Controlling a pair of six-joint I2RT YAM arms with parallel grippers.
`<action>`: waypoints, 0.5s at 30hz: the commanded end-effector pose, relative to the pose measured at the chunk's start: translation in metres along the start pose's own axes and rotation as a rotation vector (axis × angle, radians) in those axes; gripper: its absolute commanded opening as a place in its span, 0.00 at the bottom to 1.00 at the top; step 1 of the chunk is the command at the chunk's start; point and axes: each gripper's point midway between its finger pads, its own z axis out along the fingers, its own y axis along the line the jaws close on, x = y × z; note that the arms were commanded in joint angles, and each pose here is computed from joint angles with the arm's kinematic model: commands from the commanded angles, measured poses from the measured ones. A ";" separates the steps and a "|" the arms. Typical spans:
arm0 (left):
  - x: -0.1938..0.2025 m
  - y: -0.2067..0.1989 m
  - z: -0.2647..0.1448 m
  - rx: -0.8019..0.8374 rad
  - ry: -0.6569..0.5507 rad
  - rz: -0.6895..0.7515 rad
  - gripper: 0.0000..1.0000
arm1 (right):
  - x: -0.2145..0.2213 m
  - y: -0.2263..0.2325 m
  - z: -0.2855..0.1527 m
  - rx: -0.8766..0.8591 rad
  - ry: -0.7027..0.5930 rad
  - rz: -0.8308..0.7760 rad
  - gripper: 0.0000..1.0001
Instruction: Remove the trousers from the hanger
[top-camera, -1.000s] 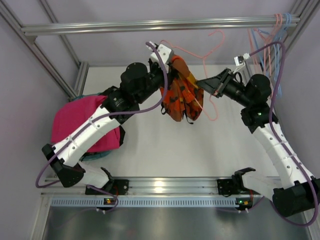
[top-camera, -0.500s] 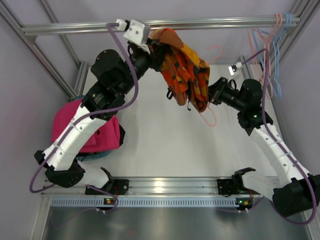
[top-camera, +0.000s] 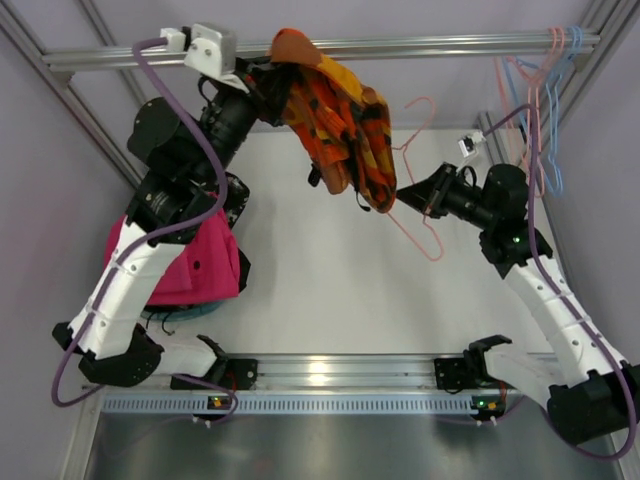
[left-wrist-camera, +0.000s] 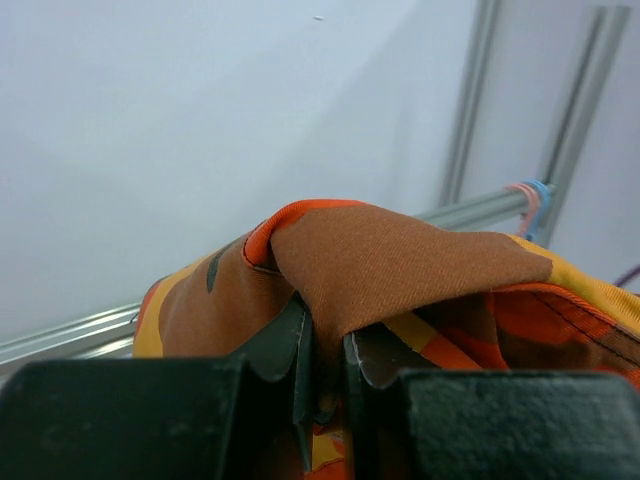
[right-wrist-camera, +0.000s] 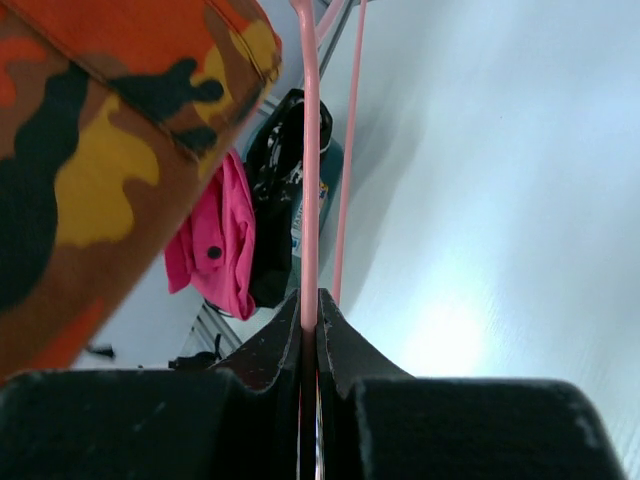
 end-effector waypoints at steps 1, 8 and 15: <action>-0.125 0.032 -0.048 -0.088 -0.363 0.017 0.00 | -0.012 0.029 -0.012 -0.073 -0.035 -0.126 0.00; -0.147 0.082 -0.116 -0.268 -0.424 0.082 0.00 | -0.015 0.038 -0.023 -0.073 -0.041 -0.215 0.00; -0.182 0.103 -0.214 -0.534 -0.522 0.258 0.00 | -0.015 0.043 -0.032 -0.079 -0.049 -0.257 0.00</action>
